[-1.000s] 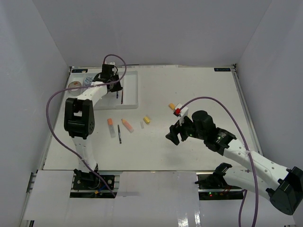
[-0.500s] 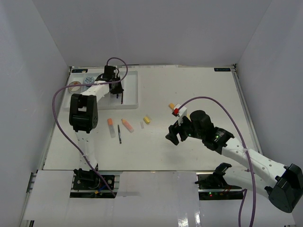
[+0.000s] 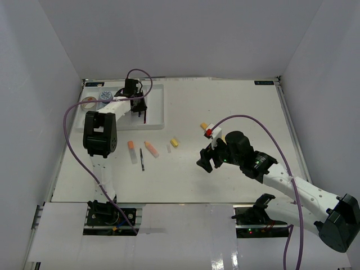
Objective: Sort the stationery into containers
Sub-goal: Pick up the pen from the storage box.
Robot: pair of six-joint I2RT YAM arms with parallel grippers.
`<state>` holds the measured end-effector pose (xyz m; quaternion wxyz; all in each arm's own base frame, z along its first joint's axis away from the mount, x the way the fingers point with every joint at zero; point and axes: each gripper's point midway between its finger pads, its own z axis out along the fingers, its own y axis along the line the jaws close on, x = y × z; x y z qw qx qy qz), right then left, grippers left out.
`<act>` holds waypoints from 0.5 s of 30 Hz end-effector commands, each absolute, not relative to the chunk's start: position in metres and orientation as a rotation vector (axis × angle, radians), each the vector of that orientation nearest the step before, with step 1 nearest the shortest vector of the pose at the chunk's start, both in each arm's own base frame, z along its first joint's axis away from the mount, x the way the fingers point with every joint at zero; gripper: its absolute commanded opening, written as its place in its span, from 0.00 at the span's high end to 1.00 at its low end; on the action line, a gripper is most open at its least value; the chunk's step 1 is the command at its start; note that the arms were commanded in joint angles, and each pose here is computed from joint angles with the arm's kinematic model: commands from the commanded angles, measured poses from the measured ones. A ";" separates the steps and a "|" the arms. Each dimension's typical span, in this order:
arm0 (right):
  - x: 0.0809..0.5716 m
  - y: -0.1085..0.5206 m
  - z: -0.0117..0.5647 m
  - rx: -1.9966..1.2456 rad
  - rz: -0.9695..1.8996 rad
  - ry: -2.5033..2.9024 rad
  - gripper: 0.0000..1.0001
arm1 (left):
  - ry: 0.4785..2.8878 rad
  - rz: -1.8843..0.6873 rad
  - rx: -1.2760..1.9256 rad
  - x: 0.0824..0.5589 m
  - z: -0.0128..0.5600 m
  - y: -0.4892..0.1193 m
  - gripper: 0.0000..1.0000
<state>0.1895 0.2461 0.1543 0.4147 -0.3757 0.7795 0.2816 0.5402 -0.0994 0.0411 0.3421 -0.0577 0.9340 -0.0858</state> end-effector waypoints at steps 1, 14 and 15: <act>0.195 0.249 0.173 -0.936 0.707 1.913 0.23 | 2.459 -0.107 -0.151 0.533 0.027 -0.088 0.67; 0.194 0.249 0.171 -0.936 0.709 1.912 0.23 | 2.440 -0.139 -0.137 0.531 0.044 -0.096 0.67; 0.194 0.248 0.170 -0.936 0.709 1.915 0.23 | 2.440 -0.137 -0.123 0.530 0.044 -0.101 0.66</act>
